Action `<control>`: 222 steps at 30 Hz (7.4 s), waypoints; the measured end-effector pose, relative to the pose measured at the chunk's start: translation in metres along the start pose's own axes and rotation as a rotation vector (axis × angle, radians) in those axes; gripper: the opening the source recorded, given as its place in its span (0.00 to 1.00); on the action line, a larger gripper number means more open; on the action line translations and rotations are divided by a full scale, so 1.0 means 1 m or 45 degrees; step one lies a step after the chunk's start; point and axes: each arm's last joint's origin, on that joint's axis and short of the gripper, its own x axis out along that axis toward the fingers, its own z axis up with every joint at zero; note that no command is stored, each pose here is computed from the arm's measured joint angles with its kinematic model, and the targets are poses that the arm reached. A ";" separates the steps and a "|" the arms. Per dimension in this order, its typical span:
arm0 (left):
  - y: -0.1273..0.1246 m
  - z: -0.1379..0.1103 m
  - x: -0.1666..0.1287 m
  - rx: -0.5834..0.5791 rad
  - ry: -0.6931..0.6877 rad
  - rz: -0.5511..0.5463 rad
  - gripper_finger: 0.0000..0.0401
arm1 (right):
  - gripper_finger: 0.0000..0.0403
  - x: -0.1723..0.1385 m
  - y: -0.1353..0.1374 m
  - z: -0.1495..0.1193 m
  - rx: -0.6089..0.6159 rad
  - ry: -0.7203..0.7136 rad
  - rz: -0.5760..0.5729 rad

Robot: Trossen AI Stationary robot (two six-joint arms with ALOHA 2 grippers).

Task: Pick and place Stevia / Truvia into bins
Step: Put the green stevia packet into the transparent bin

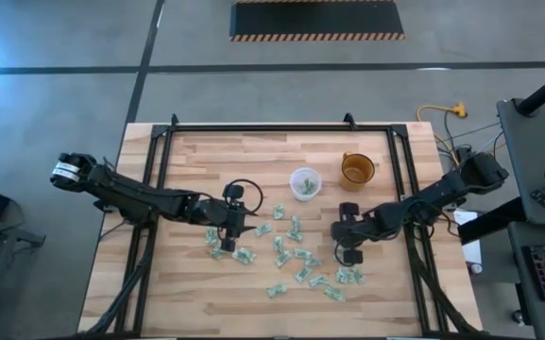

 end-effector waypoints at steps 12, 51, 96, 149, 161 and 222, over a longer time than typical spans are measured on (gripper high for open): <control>0.000 0.000 0.000 0.000 0.001 0.000 0.35 | 0.02 -0.006 0.001 0.012 -0.093 -0.067 -0.064; 0.000 0.003 0.000 0.006 -0.035 0.006 0.35 | 0.02 -0.029 -0.091 0.086 -0.144 -0.405 -0.799; 0.025 -0.026 0.088 -0.035 0.111 0.055 0.35 | 0.29 -0.059 -0.053 0.076 -0.305 -0.509 -0.567; 0.074 -0.072 0.132 -0.289 0.178 -0.110 0.01 | 0.20 -0.111 -0.009 0.056 -0.404 -0.749 -0.359; 0.082 -0.043 0.105 -0.271 0.083 0.007 0.00 | 0.20 -0.099 -0.010 0.036 -0.181 -0.492 -0.121; 0.095 0.021 0.093 -0.110 0.059 0.243 0.33 | 0.21 -0.031 0.010 -0.035 0.112 -0.283 0.390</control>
